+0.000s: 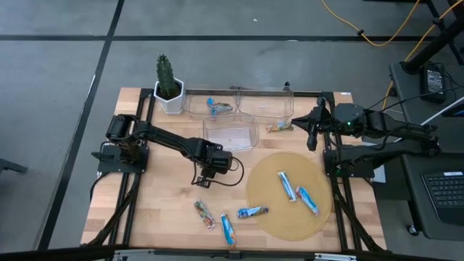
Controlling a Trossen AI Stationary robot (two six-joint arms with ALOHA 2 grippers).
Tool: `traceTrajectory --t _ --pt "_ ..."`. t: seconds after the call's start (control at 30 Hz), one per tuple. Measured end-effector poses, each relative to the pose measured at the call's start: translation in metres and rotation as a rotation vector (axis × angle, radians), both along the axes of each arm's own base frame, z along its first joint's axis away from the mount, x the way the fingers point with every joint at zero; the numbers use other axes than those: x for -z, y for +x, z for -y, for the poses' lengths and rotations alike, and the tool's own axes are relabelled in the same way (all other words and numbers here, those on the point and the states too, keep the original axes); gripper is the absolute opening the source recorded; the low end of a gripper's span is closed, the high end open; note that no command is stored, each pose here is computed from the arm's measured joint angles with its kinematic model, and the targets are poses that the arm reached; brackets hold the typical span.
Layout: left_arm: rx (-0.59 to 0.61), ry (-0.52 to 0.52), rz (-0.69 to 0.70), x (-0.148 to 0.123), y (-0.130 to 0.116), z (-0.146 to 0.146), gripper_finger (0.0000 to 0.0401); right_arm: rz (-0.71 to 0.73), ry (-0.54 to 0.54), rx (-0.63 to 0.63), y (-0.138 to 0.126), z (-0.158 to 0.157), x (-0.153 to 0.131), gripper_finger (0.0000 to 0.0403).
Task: Pick and place Granola Bars by type
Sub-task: Put the blue granola bar into the top right transparent bin
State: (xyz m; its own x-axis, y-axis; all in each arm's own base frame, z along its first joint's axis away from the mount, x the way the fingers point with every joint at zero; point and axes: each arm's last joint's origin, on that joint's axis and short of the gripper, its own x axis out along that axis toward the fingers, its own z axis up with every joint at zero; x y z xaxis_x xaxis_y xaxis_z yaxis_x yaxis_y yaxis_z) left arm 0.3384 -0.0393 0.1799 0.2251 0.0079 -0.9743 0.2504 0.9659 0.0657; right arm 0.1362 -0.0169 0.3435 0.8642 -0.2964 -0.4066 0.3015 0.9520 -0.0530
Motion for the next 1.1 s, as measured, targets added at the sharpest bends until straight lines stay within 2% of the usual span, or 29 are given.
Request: traceTrajectory --t 0.27,0.57,0.93,1.1 --pt "0.017 0.036 -0.006 0.005 -0.003 0.001 0.0144 0.001 0.003 0.001 0.0 0.0 0.0 0.0032" --pt "0.018 0.028 0.007 0.005 -0.002 0.001 0.0118 0.001 0.003 0.001 0.0 0.0 0.0 0.0032" --pt "0.035 0.043 -0.011 0.015 0.002 0.003 0.0118 0.001 0.004 0.001 0.0 0.0 0.0 0.0032" --pt "0.001 0.063 -0.01 0.016 0.002 0.002 0.0095 0.001 0.004 0.0 0.0 0.0 0.0 0.0032"
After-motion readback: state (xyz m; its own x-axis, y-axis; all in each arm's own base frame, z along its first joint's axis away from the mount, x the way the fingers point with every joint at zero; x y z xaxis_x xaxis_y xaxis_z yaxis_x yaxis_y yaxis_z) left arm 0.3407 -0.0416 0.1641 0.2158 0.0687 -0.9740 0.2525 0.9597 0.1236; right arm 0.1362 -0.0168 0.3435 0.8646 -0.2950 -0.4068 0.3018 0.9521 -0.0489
